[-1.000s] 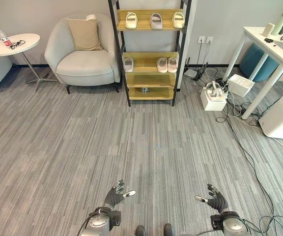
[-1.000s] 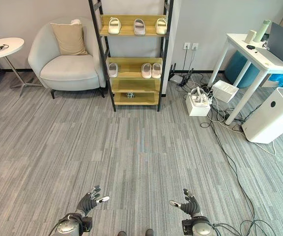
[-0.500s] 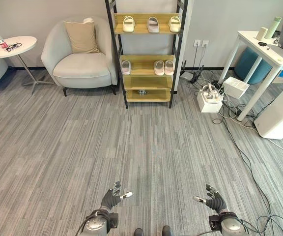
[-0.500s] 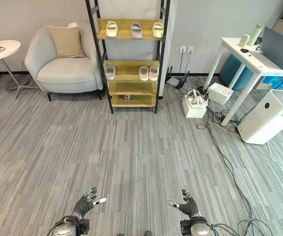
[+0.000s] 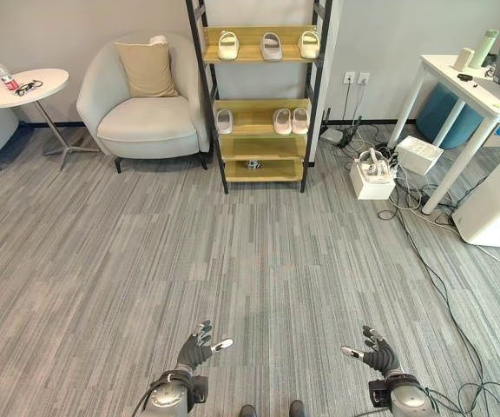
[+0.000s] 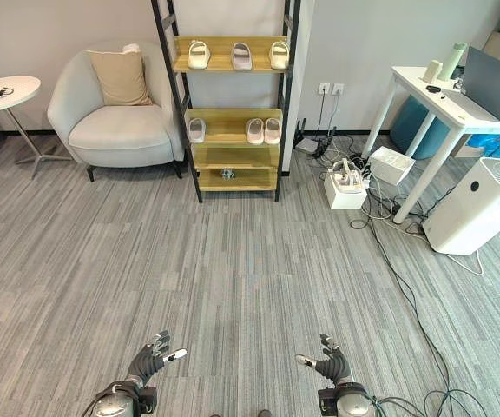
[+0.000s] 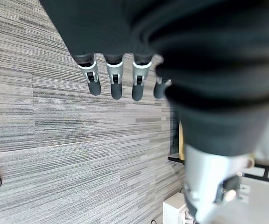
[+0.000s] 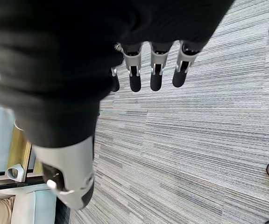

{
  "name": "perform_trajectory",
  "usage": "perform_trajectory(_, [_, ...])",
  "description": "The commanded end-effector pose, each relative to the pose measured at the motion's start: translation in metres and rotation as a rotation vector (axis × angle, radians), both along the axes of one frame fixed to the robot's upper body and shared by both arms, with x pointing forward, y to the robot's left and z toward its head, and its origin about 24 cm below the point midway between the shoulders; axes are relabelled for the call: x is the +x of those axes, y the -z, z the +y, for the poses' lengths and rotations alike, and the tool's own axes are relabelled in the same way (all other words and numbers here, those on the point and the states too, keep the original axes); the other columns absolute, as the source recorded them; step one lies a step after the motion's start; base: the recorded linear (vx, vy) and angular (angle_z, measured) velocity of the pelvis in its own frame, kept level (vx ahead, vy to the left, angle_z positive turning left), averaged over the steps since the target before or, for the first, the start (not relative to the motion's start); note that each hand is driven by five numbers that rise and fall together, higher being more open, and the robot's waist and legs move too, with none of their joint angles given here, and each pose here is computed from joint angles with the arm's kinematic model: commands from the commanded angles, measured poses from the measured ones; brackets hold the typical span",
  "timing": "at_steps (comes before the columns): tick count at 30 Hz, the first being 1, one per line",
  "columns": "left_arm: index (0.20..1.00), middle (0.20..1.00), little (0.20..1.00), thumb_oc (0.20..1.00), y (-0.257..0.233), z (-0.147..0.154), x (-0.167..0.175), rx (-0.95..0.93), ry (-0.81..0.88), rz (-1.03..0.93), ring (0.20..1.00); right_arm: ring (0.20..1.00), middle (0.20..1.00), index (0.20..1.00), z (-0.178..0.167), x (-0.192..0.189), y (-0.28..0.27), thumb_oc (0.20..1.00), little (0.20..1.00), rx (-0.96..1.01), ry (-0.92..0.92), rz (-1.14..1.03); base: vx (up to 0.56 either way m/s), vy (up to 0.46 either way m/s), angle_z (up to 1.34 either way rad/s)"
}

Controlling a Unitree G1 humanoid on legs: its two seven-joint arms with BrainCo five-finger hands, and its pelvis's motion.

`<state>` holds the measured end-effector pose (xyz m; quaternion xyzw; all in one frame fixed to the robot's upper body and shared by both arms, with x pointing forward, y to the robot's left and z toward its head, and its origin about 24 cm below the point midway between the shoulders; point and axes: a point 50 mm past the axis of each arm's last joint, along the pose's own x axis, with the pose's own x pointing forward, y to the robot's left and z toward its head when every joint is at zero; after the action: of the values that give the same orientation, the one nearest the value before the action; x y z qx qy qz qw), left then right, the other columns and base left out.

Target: Arrange the slippers neatly on the shoe rack.

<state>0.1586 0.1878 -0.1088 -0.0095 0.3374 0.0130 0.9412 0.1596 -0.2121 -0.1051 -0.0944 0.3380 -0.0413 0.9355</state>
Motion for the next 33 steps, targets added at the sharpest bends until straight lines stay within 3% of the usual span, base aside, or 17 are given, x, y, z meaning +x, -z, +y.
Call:
perform_trajectory(1, [1.000, 1.000, 1.000, 1.000, -0.017, 0.008, 0.025, -0.025, -0.038, -0.114, 1.000, 1.000, 1.000, 1.000, 0.007, 0.020, -0.012, 1.000, 1.000, 0.045, -0.037, -0.087, 0.00, 0.065, -0.06])
perform_trajectory(7, [1.000, 1.000, 1.000, 1.000, -0.027, 0.021, 0.039, 0.030, -0.032, -0.159, 1.000, 1.000, 1.000, 1.000, 0.016, 0.047, -0.028, 1.000, 1.000, 0.042, -0.073, -0.173, -0.05, 0.169, -0.07])
perform_trajectory(13, [1.000, 1.000, 1.000, 1.000, -0.028, 0.030, 0.039, 0.059, -0.050, -0.163, 1.000, 1.000, 1.000, 1.000, 0.010, 0.047, -0.034, 1.000, 1.000, 0.021, -0.077, -0.202, 0.21, 0.030, 0.08])
perform_trajectory(23, [1.000, 1.000, 1.000, 1.000, -0.025, 0.018, 0.038, 0.039, 0.004, -0.155, 1.000, 1.000, 1.000, 1.000, -0.019, 0.026, -0.035, 1.000, 1.000, -0.033, -0.029, -0.189, 0.33, -0.169, 0.20])
perform_trajectory(33, [1.000, 1.000, 1.000, 1.000, -0.022, 0.005, 0.035, -0.011, 0.011, -0.140, 1.000, 1.000, 1.000, 1.000, -0.029, 0.029, -0.042, 1.000, 1.000, -0.030, 0.005, -0.222, 0.29, -0.070, -0.17])
